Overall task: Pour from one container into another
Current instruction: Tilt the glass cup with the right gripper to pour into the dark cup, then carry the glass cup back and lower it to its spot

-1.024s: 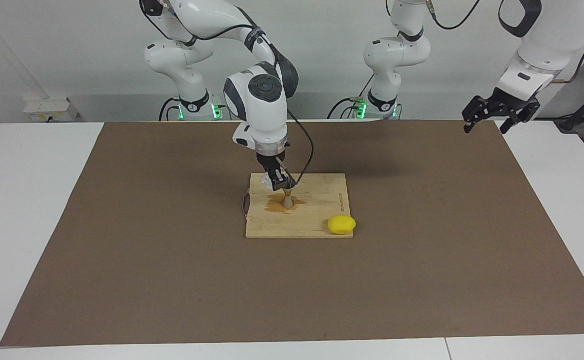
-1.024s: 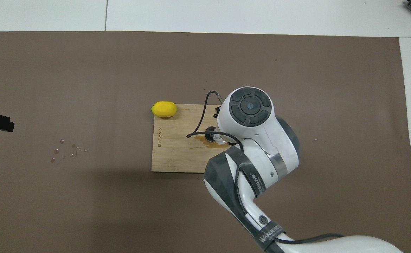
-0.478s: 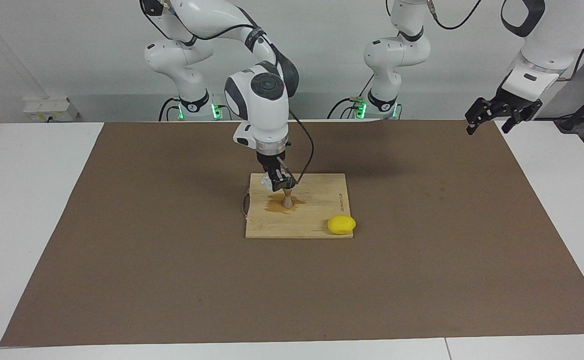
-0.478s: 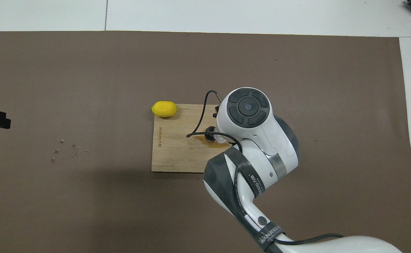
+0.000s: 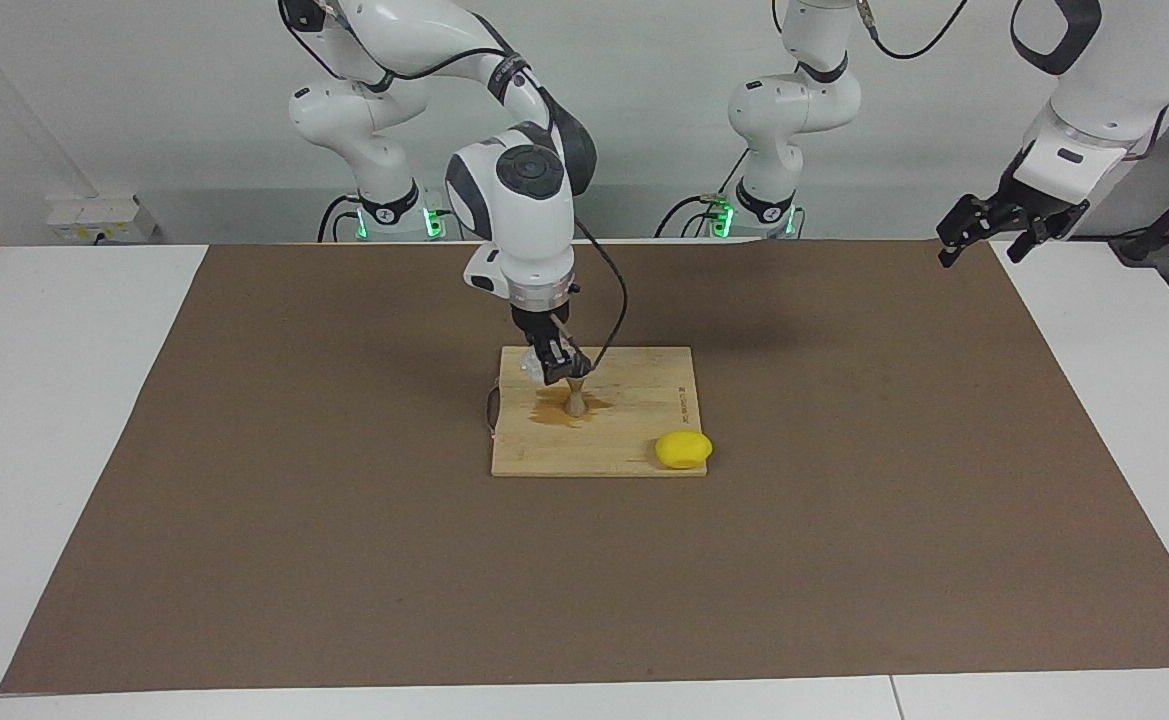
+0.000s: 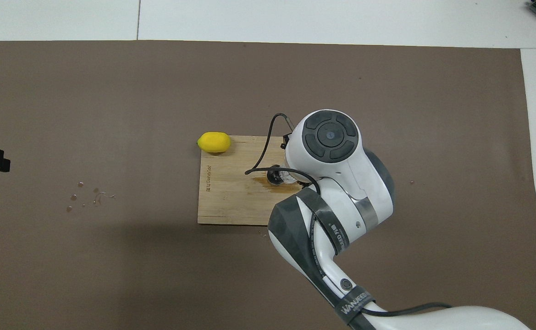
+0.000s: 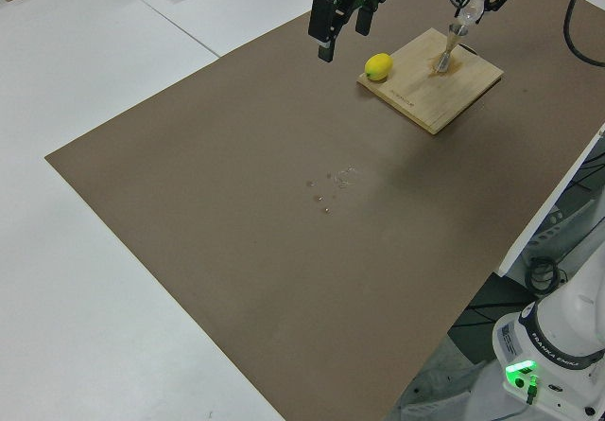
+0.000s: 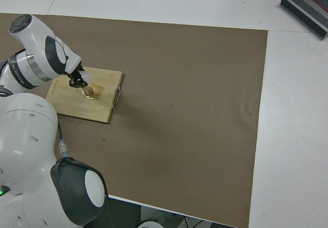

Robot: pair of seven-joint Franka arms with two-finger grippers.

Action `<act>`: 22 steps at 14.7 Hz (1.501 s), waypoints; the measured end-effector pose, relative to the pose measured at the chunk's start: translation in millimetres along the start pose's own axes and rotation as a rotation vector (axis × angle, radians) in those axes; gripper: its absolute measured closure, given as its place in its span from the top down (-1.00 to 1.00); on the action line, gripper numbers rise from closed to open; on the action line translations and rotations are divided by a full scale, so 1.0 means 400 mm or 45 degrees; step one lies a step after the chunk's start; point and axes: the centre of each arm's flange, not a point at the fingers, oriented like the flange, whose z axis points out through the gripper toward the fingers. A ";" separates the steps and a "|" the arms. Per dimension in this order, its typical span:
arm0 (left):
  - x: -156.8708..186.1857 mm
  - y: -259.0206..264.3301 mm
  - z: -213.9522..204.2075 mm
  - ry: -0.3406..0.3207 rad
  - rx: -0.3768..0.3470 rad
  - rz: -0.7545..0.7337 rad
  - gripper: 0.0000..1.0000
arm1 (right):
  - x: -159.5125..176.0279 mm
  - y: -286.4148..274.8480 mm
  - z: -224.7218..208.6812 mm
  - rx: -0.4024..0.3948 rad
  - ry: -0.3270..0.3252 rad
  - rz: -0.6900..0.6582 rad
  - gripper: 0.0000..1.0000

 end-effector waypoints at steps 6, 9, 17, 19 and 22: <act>-0.003 -0.007 0.001 -0.009 0.000 -0.008 1.00 | 0.022 -0.011 0.007 0.001 -0.100 0.080 0.01; -0.003 -0.011 0.001 -0.009 0.007 -0.011 1.00 | 0.038 -0.016 0.016 -0.004 -0.109 0.099 0.01; 0.008 -0.009 -0.005 0.032 0.010 -0.009 1.00 | 0.108 -0.025 0.031 -0.035 -0.271 0.232 0.01; 0.017 -0.024 0.005 0.037 0.009 -0.023 1.00 | 0.143 -0.026 0.045 -0.048 -0.349 0.260 0.01; 0.034 -0.042 0.027 0.036 0.004 -0.038 1.00 | 0.239 -0.011 0.085 -0.065 -0.478 0.272 0.01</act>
